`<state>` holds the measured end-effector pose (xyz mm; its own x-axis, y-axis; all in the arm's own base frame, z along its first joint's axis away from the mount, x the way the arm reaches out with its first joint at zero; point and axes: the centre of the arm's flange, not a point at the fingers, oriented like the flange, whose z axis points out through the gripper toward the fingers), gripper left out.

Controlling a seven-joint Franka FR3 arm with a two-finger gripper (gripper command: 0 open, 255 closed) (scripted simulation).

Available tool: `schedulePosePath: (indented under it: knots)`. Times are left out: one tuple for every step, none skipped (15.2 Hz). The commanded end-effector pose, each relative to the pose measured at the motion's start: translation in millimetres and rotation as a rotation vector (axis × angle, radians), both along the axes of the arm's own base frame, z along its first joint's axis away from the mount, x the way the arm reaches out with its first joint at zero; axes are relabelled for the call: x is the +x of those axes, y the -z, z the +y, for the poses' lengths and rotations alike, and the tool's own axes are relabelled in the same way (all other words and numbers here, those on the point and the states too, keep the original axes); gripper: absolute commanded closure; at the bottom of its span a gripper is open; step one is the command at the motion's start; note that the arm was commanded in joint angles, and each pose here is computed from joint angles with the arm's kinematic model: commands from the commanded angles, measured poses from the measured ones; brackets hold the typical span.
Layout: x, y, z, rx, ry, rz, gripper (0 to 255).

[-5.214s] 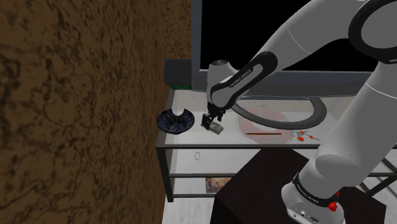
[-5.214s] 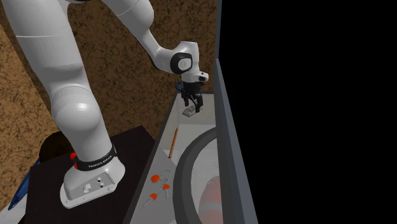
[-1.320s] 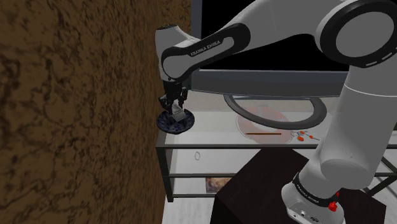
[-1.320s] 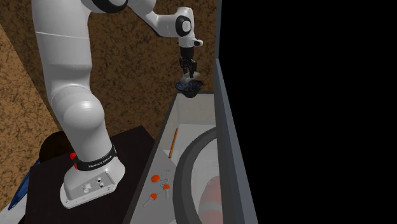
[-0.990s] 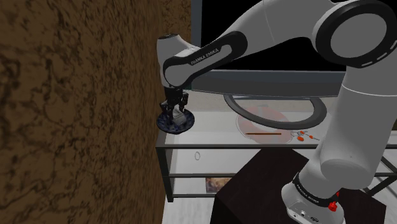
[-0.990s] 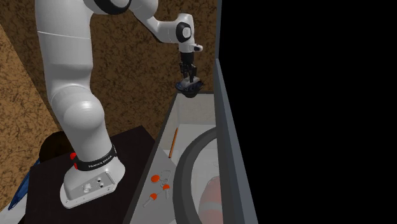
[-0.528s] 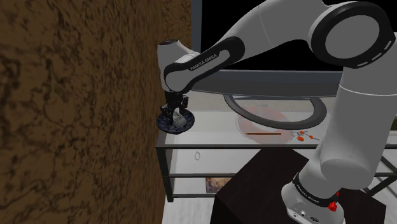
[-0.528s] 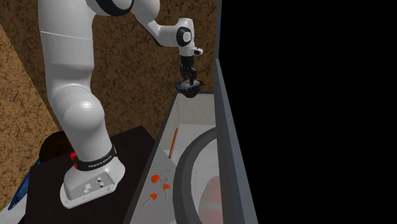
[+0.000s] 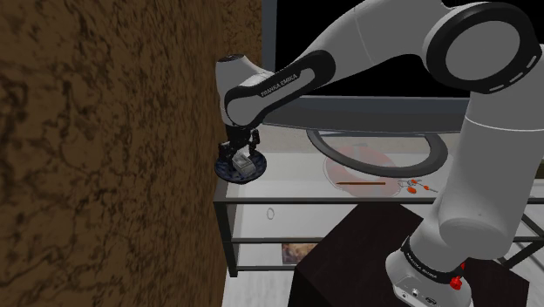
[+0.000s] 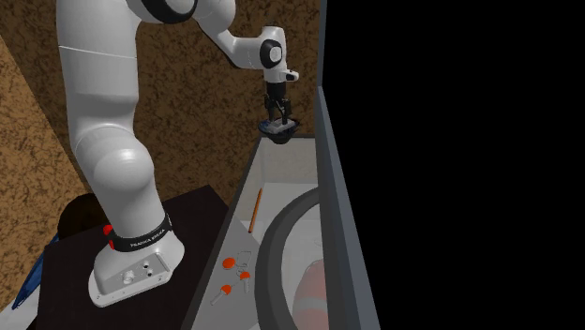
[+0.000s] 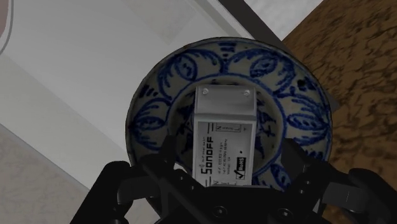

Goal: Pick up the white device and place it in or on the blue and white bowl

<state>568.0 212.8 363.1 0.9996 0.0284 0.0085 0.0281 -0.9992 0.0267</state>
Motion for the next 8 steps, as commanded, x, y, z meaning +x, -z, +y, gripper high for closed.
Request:
schedulePosePath:
  knots:
    - [0, 0, 0, 0.0, 0.0, 0.0, 0]
    - [0, -13, 0, 0.0, 0.0, 0.0, 0]
    - [0, -26, 1, 0.0, 0.0, 0.0, 0]
    - [0, -40, 1, 0.0, 0.0, 0.0, 0]
    - [0, -50, 1, 0.0, 0.0, 0.0, 0]
    - [0, -50, 1, 0.0, 0.0, 0.0, 0]
    - [0, -50, 1, 0.0, 0.0, 0.0, 0]
    - [0, -50, 1, 0.0, 0.0, 0.0, 0]
